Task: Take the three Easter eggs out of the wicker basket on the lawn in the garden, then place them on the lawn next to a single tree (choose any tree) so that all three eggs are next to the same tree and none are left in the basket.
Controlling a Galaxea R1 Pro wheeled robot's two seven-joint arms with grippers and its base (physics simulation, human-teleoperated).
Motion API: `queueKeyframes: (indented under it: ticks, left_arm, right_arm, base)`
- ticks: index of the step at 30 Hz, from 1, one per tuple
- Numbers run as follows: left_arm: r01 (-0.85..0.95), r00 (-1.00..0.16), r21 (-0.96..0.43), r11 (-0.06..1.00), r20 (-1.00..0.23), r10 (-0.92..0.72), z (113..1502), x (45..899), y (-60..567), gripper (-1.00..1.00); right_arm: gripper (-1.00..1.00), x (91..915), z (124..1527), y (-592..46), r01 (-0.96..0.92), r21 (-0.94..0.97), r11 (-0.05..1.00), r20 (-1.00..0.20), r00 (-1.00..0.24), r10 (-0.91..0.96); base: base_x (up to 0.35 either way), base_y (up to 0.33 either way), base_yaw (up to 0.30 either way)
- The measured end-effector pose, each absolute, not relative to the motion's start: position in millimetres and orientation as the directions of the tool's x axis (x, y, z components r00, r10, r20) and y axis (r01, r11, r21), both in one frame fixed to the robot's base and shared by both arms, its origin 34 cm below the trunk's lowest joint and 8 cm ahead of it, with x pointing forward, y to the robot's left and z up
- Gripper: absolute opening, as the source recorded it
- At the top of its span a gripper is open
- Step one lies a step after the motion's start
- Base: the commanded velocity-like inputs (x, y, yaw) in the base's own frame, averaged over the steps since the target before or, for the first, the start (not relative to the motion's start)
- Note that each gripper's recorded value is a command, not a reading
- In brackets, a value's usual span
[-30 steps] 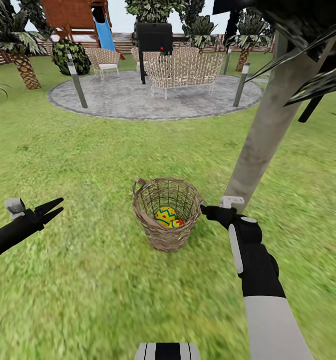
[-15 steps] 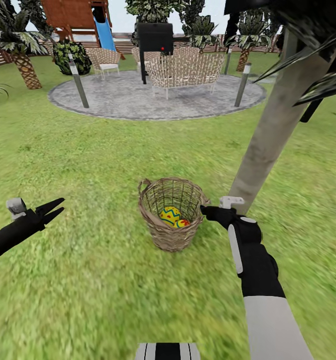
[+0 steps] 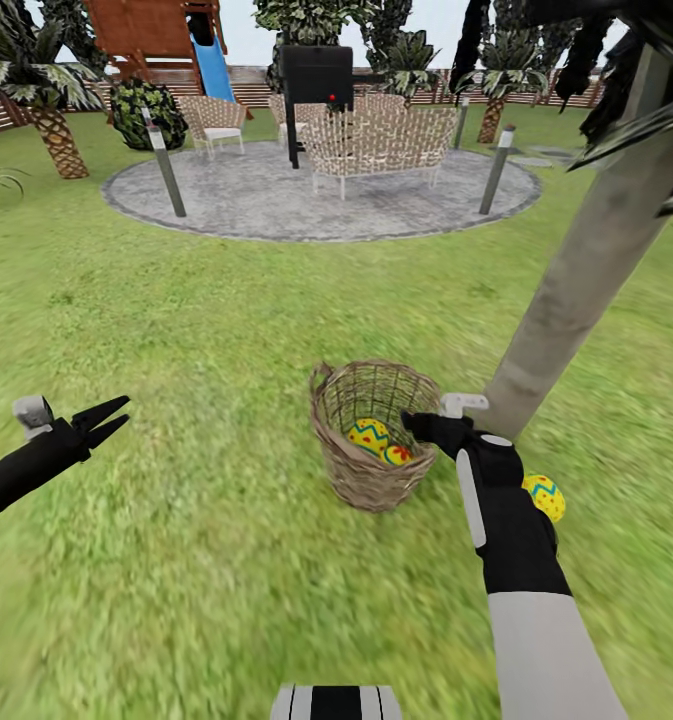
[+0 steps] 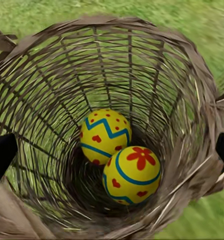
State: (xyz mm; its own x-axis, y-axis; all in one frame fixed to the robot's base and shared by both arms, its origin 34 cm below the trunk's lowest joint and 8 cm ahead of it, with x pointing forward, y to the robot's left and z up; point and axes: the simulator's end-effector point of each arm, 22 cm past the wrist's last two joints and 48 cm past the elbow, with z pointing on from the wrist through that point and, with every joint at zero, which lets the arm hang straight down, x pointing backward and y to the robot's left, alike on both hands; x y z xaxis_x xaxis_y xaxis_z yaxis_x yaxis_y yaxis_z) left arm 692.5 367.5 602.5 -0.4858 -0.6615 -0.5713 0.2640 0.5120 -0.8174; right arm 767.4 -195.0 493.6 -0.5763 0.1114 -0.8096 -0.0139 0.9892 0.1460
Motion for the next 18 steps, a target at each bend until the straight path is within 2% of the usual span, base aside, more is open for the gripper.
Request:
queueKeyframes:
  ticks: [10,18]
  left_arm:
    - [0.264,-0.486,-0.818,0.511,-0.57,-0.662,602.2,692.7,366.6,1.0]
    - [0.266,-0.485,-0.819,0.509,-0.57,-0.663,602.9,692.5,366.6,1.0]
  right_arm:
    - [1.0,761.9,471.3,-200.7,0.018,0.11,0.994,-0.781,-0.617,0.098]
    - [1.0,730.2,423.0,-190.5,0.007,0.027,1.0,-0.635,-0.773,0.022]
  base:
    - [0.333,0.009,0.0]
    - [0.339,0.0,0.0]
